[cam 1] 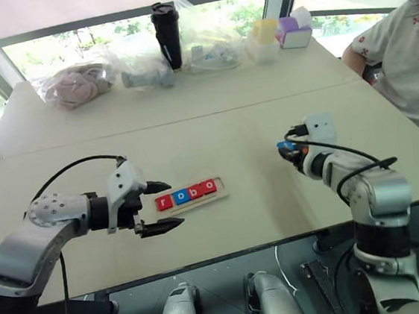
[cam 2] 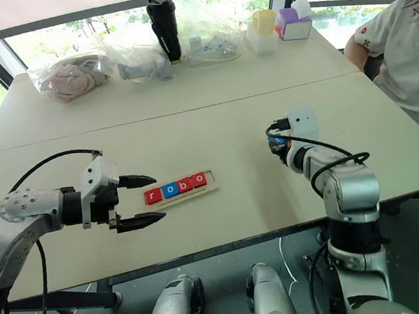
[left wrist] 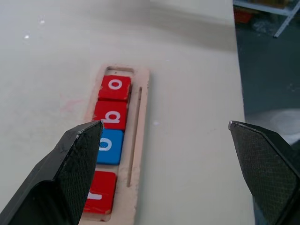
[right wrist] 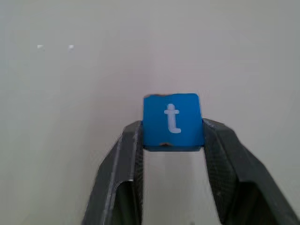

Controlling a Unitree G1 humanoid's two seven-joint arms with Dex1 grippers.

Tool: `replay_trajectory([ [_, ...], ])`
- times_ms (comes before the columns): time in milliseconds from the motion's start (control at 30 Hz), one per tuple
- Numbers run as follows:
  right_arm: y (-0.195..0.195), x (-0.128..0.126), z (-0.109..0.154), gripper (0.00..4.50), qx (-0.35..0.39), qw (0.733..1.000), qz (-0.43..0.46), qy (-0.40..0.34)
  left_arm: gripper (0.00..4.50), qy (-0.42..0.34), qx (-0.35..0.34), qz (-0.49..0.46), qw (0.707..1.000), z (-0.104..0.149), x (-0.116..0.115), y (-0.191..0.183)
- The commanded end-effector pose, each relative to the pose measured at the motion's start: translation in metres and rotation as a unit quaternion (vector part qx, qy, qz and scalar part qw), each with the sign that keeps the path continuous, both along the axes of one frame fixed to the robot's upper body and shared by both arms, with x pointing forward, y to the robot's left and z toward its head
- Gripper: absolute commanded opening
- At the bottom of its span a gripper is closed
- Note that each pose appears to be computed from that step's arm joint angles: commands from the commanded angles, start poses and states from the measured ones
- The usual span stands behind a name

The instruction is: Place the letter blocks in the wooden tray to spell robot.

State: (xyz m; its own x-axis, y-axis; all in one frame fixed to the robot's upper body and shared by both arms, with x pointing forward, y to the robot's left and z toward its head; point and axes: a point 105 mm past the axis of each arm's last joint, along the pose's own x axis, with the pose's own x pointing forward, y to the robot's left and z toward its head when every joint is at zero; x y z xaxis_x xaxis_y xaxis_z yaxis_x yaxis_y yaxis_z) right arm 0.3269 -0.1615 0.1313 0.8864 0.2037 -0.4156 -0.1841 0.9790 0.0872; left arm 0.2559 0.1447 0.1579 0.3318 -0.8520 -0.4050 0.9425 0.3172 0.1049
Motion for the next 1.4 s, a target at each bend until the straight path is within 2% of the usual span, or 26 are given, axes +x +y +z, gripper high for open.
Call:
replay_trajectory([
  [33,0.011,-0.012,0.001,1.17,0.022,0.999,-0.020,0.013,4.50,-0.020,-0.001,-0.008,1.000,0.011,0.002,0.000],
  [300,0.032,-0.021,-0.016,1.17,0.029,0.997,-0.037,0.057,4.50,-0.020,0.000,-0.010,1.000,0.005,0.007,-0.006],
  [400,0.038,-0.022,-0.016,2.56,0.033,0.997,-0.033,0.055,4.50,-0.021,-0.001,-0.009,1.000,0.004,0.007,-0.006],
  [433,0.039,-0.022,-0.015,3.16,0.034,0.998,-0.031,0.053,4.50,-0.021,-0.001,-0.009,1.000,0.004,0.007,-0.006],
  [467,0.040,-0.022,-0.015,3.53,0.033,0.998,-0.026,0.053,4.50,-0.020,0.000,-0.008,1.000,0.004,0.007,-0.006],
  [533,0.045,-0.026,-0.010,4.46,0.017,0.999,0.023,0.046,4.50,-0.018,0.001,-0.005,1.000,0.002,0.007,-0.005],
  [567,0.047,-0.028,-0.008,4.46,0.008,0.998,0.046,0.044,4.50,-0.017,0.002,-0.004,1.000,0.001,0.007,-0.004],
  [600,0.050,-0.027,0.008,4.46,-0.004,0.996,0.086,0.001,4.50,-0.016,0.003,-0.003,1.000,0.000,0.007,-0.004],
  [667,0.053,-0.032,0.031,4.46,-0.086,0.976,0.182,-0.084,4.50,-0.015,0.003,-0.002,1.000,0.000,0.007,-0.003],
  [800,0.036,-0.039,0.043,4.46,-0.117,0.934,0.317,-0.114,4.50,-0.014,0.006,-0.005,1.000,-0.001,0.008,-0.002],
  [900,0.019,-0.036,0.035,4.46,-0.118,0.915,0.368,-0.115,4.50,-0.016,0.007,-0.008,1.000,0.000,0.010,-0.003],
  [967,0.000,-0.024,0.012,4.46,-0.093,0.916,0.381,-0.082,4.50,-0.013,0.023,-0.015,1.000,-0.002,0.009,-0.002],
  [1033,-0.014,-0.010,-0.007,4.46,-0.125,0.914,0.380,-0.068,4.50,-0.010,0.028,-0.021,0.999,-0.001,0.008,-0.001],
  [1167,-0.022,0.012,-0.016,4.46,-0.135,0.907,0.393,-0.073,4.50,-0.019,0.035,-0.019,0.999,0.004,0.011,0.003],
  [1400,-0.021,0.023,-0.022,4.46,-0.134,0.897,0.414,-0.074,4.50,-0.024,0.054,-0.008,0.998,0.002,0.014,0.010],
])
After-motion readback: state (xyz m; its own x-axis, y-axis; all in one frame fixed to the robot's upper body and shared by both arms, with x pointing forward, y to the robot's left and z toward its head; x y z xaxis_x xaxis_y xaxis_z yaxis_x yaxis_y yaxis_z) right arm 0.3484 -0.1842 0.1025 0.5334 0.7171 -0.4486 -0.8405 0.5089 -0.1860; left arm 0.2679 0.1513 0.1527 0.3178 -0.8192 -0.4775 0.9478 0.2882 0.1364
